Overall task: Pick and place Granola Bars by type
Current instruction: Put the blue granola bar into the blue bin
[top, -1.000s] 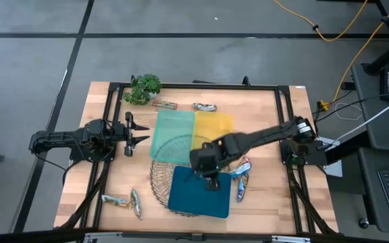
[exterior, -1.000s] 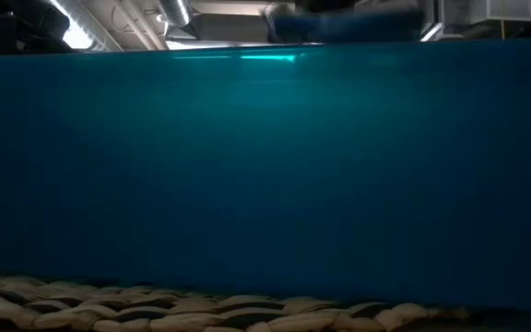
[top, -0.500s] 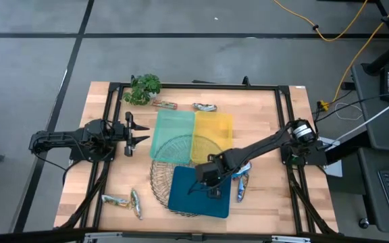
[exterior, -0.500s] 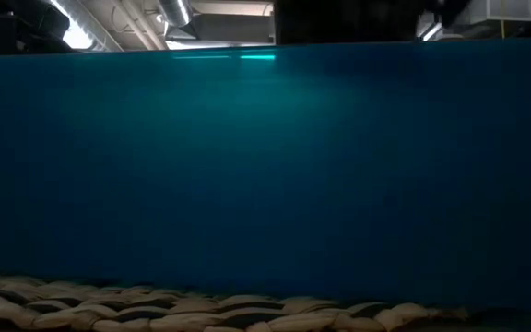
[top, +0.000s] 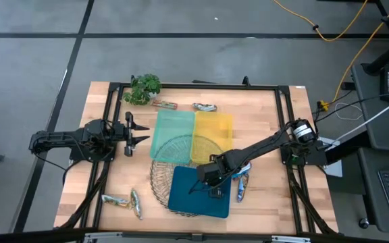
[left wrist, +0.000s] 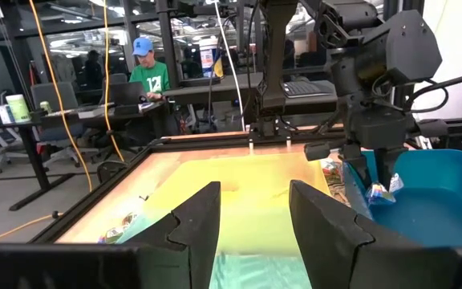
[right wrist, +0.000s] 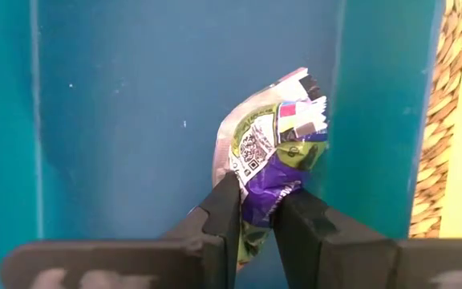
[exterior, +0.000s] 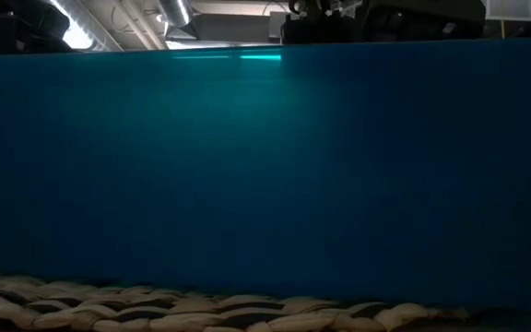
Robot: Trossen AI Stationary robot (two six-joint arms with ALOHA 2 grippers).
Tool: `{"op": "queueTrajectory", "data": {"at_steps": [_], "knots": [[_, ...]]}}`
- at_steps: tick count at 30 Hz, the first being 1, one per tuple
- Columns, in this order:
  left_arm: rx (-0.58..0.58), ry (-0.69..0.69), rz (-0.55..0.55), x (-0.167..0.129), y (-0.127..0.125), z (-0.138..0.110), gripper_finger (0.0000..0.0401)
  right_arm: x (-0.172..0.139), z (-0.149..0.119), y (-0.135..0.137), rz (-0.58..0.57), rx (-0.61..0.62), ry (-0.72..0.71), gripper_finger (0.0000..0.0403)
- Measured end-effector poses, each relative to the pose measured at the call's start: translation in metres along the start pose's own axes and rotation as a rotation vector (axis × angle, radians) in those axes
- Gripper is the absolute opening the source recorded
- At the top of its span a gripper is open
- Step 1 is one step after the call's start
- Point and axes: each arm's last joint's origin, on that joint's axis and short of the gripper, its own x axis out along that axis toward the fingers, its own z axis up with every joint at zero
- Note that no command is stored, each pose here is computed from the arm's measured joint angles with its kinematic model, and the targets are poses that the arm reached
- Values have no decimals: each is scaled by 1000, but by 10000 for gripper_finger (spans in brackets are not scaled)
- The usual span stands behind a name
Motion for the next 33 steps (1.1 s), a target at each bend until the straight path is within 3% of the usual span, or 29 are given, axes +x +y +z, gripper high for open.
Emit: {"op": "queueTrajectory", "data": {"at_steps": [7,14,20,26,33], "knots": [[0,0,0,0,0,0,143,0,0,0,1,-4,-4,75],[0,0,0,0,0,0,143,0,0,0,1,0,-5,117],[0,0,0,0,0,0,143,-4,0,1,24,105,4,149],[0,0,0,0,0,0,143,-28,0,13,36,116,-40,151],[0,0,0,0,0,0,143,-67,9,29,-38,80,-50,143]]}}
